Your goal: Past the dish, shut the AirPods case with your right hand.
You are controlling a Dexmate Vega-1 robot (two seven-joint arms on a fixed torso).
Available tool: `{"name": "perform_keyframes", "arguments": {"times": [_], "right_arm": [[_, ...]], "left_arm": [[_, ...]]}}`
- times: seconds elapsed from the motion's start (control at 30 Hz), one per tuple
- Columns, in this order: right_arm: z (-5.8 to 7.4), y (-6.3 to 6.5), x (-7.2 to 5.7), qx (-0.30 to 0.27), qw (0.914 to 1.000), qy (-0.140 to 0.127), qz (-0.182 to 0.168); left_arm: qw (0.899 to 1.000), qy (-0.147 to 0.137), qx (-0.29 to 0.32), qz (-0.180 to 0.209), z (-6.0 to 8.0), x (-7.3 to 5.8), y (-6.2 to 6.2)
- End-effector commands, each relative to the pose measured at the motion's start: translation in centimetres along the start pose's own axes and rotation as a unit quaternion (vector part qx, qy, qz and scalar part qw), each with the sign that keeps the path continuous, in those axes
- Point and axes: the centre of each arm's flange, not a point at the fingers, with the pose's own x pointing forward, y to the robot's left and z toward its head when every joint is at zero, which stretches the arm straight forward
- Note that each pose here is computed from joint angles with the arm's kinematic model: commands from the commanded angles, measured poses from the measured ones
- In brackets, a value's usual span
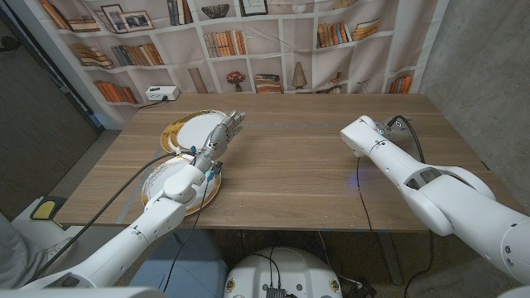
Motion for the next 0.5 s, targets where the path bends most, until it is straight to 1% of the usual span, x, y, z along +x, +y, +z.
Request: {"name": "perform_keyframes", "arguments": {"times": [0.03,0.5], "right_arm": [[0.27,0.19,-0.43,-0.005,0.9999,0.009,-0.009],[0.45,1.14,-0.43,-0.021,0.9994,0.025,-0.009]], "left_arm": [[1.000,0.002,0.000,-0.005,-0.07,0.07,-0.27],[1.000,0.003,-0.002,-0.007,-0.14,-0.10,-0.53]]}}
